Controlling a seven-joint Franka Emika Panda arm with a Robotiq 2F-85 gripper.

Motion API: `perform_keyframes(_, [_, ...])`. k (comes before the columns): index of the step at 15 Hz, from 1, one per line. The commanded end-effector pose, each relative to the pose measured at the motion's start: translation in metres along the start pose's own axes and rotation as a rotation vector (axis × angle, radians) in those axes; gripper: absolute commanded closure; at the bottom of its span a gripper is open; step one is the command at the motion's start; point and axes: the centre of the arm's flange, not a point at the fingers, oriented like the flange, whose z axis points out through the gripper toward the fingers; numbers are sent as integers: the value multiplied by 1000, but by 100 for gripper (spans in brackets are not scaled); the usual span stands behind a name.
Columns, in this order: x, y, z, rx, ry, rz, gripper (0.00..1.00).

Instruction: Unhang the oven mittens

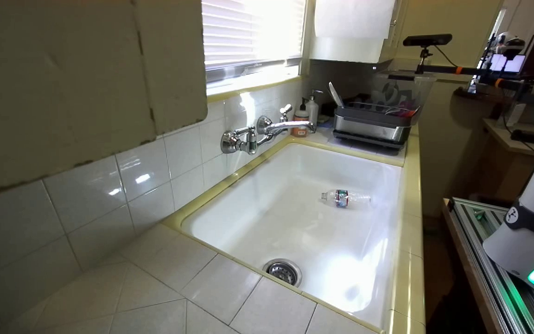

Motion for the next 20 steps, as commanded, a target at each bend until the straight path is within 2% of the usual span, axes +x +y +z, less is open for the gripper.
perform_keyframes(1, [21,-10,-3,-77,-76,-40,0])
perform_keyframes(5, [35,-27,-3,-152,-132,-49,0])
perform_keyframes(9, [44,-36,-1,-113,-175,-15,0])
perform_keyframes(13, [43,-36,8,-121,-206,24,0])
perform_keyframes(20, [39,-38,35,-90,-218,60,0])
